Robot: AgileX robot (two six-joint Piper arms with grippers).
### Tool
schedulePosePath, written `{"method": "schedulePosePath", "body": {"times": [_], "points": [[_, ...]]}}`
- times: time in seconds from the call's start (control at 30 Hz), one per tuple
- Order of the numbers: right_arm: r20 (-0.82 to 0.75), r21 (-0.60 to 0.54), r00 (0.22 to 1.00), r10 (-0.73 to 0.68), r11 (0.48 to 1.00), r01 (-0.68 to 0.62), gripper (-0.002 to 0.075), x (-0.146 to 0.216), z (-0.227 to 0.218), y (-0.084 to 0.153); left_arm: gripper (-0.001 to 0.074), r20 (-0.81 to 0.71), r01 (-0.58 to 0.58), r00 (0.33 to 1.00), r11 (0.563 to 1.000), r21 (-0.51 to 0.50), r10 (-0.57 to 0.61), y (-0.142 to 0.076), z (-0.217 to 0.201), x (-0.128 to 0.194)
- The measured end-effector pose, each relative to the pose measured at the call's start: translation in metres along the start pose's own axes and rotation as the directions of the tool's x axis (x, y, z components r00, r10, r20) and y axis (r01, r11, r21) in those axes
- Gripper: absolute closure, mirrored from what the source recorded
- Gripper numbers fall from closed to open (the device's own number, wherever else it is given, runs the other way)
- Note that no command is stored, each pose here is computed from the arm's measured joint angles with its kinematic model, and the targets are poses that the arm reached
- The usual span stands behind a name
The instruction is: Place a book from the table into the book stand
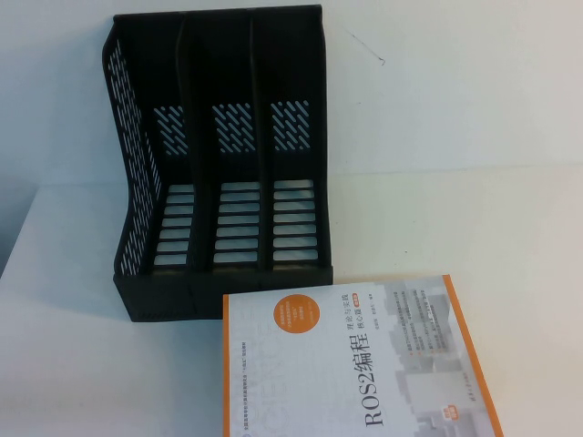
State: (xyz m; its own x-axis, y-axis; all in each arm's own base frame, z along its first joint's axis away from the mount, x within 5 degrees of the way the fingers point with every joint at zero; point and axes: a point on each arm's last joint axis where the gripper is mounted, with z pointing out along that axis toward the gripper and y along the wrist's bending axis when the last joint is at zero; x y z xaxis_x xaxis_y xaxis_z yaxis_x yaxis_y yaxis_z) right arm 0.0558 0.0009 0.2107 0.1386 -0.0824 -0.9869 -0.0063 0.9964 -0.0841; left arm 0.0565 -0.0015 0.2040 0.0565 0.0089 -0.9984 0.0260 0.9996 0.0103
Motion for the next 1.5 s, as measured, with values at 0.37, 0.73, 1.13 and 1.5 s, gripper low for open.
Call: {"method": "schedulePosePath", "body": {"times": [0.37,0.73,1.13,1.5], "points": [[0.072,0.01,0.997,0.0,1.0,0.0,0.0728,-0.007,0.0,-0.001,0.0738,0.099,-0.003,0.995,1.0,-0.007,0.004,0.001,0.0,-0.009],[0.086,0.007,0.994,0.06,0.998,-0.061,0.0728,-0.008,0.0,-0.001,0.0738,0.109,-0.017,0.994,1.0,-0.009,0.018,0.001,-0.001,-0.01],[-0.076,0.007,0.967,0.245,0.97,-0.245,0.0728,0.007,0.0,0.001,0.0738,0.096,0.032,0.995,0.999,-0.006,-0.031,0.001,0.0,-0.009],[-0.196,-0.043,0.972,0.129,0.989,-0.14,0.0725,-0.045,-0.002,0.001,0.0738,-0.084,0.076,0.994,0.997,0.029,-0.074,-0.003,-0.007,-0.05]]}}
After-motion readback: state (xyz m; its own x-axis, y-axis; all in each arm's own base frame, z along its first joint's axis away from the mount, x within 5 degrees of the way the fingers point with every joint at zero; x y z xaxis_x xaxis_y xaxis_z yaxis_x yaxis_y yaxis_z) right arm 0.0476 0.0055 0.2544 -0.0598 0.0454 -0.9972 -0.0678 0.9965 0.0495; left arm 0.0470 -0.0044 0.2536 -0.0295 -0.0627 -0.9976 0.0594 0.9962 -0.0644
